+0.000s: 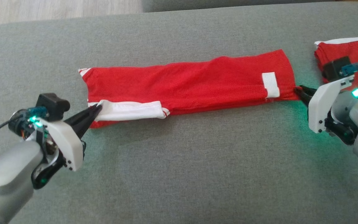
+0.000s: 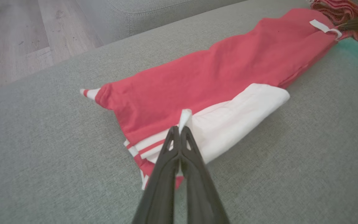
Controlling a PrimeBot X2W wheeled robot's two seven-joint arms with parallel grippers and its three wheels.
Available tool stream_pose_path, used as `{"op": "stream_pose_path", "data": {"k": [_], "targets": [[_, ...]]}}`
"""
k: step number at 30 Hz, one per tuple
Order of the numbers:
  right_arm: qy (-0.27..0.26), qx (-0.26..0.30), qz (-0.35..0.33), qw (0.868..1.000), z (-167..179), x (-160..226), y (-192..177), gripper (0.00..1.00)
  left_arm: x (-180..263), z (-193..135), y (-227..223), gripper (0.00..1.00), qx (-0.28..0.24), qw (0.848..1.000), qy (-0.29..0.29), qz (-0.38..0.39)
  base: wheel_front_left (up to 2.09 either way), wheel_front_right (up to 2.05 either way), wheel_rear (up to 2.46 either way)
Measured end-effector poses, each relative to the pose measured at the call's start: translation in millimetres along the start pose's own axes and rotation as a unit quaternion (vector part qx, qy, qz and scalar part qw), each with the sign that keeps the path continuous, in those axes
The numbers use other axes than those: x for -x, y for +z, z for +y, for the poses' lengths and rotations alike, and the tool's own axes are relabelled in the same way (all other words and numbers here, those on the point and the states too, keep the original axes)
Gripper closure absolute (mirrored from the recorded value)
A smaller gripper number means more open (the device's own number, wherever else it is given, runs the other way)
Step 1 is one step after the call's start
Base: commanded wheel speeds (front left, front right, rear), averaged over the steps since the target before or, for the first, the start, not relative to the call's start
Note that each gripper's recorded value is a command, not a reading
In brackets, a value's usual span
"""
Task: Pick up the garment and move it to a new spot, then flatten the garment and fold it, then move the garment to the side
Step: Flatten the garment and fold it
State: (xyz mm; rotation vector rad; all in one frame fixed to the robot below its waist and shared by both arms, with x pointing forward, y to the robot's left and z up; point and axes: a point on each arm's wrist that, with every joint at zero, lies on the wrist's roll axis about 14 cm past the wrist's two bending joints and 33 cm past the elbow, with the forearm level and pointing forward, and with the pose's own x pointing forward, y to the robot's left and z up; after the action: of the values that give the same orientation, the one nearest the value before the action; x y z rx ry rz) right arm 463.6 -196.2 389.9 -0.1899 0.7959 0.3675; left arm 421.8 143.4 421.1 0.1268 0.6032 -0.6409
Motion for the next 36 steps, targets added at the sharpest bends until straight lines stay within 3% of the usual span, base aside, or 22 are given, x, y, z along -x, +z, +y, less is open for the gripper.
{"op": "stream_pose_path", "data": {"k": [1,2,7,12,17,18,21,24,27,36], "targets": [[-0.003,-0.001,0.002,1.000,-1,1,-2,0.00,0,-1,-1,0.16,0.001,1.000,0.001,0.001,0.00,0.00,0.00],[-0.005,-0.003,0.002,1.000,-3,1,-2,0.00,0,-1,-3,0.00,0.003,1.000,0.003,0.001,0.00,0.00,0.00],[-0.012,-0.040,-0.046,0.998,-8,8,17,0.00,3,2,0,0.00,0.010,1.000,0.020,-0.019,0.00,0.00,0.00],[-0.017,-0.087,-0.163,0.983,-12,24,67,0.00,17,27,55,0.00,0.032,0.986,0.083,-0.144,0.00,0.00,0.00],[-0.012,-0.114,-0.307,0.945,-7,52,120,0.00,44,46,112,0.00,0.069,0.950,0.142,-0.268,0.00,0.00,0.00],[-0.010,-0.131,-0.344,0.930,-3,61,135,0.00,56,48,126,0.00,0.091,0.935,0.161,-0.303,0.00,0.00,0.00],[-0.006,-0.172,-0.389,0.905,-1,75,153,0.00,78,50,146,0.00,0.118,0.904,0.187,-0.366,0.00,0.00,0.00],[-0.007,-0.176,-0.431,0.885,4,89,165,0.00,91,49,140,0.00,0.149,0.880,0.211,-0.399,0.00,0.00,0.00],[-0.020,-0.184,-0.455,0.871,10,97,155,0.00,95,42,111,0.00,0.146,0.877,0.239,-0.390,0.00,0.00,0.00],[-0.055,-0.198,-0.412,0.888,59,84,61,0.00,96,26,59,0.00,0.159,0.873,0.275,-0.371,0.00,0.00,0.00]]}}
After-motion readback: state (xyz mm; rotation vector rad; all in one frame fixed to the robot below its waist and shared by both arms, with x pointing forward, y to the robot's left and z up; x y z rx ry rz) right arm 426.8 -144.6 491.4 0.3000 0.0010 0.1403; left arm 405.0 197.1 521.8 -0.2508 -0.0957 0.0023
